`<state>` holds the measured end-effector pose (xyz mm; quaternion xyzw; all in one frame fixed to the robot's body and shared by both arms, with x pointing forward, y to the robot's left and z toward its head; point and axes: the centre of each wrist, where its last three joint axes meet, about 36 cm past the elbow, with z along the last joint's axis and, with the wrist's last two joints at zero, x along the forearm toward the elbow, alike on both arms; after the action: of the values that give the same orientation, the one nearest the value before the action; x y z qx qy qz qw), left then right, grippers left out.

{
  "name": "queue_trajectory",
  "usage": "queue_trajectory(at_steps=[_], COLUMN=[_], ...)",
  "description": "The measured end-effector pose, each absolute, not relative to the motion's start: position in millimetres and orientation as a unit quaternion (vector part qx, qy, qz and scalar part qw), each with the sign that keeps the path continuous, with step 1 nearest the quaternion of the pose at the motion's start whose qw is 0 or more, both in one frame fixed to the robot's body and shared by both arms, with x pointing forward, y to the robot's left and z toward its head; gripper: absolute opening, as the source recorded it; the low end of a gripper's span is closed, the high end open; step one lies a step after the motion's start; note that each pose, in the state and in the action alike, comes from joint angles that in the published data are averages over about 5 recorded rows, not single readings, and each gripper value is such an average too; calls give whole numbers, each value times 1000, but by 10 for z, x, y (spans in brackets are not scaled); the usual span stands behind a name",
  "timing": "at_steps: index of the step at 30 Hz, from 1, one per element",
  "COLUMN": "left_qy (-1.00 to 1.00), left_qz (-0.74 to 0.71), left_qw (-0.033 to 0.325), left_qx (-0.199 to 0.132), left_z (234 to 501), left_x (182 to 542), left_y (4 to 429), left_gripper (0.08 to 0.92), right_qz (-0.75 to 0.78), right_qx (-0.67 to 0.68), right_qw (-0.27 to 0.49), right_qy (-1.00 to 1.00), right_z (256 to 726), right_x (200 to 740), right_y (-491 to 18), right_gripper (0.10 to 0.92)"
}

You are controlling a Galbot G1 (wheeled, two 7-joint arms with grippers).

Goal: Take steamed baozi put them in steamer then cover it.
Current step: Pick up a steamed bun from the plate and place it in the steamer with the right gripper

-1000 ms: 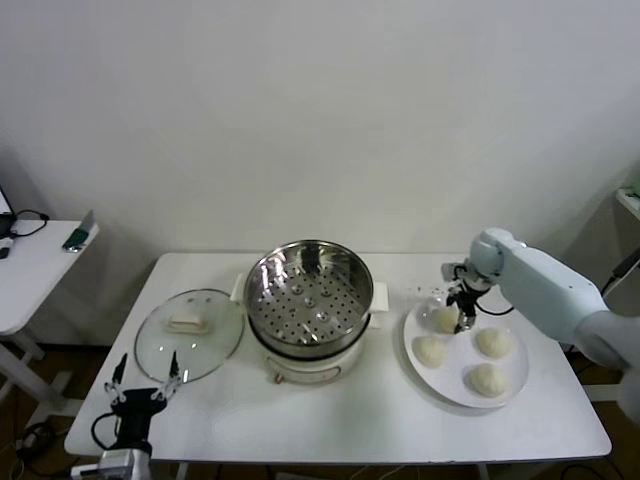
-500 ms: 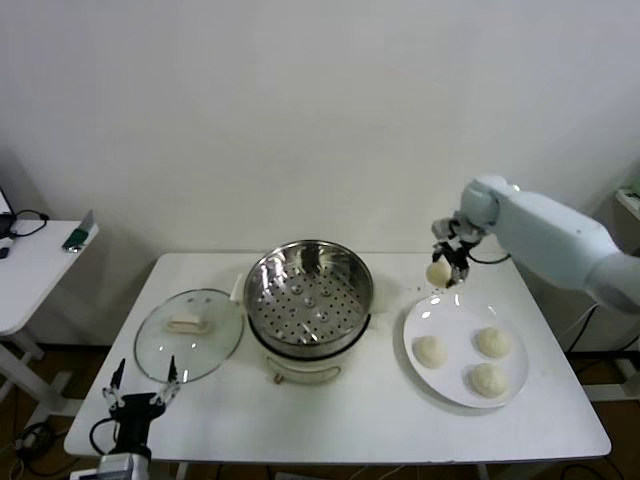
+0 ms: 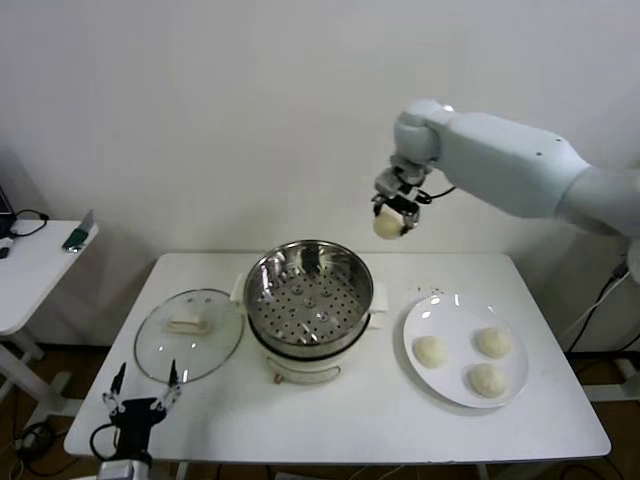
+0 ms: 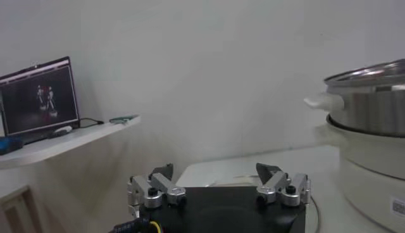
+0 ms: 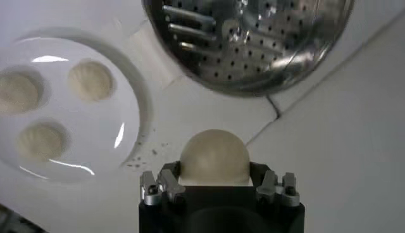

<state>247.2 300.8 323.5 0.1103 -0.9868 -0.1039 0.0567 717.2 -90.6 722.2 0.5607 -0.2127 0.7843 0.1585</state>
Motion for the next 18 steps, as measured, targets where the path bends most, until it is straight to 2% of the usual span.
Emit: queue_trajectory(at_steps=[9,18], left_qy=[-987,-987], left_qz=[-103,-101], left_qw=[55,49], left_qx=[112,111], left_z=[3287,3370], left_x=[2440,2467], left_y=[2988,2958], left_gripper=[823,823], right_qz=[818,821], right_qx=[561,568], right_qw=[83,54], right_qy=[-94,-33], right_z=[6884,6381], right_x=[6997,6914], right_y=[-28,308], right_gripper=[704,704])
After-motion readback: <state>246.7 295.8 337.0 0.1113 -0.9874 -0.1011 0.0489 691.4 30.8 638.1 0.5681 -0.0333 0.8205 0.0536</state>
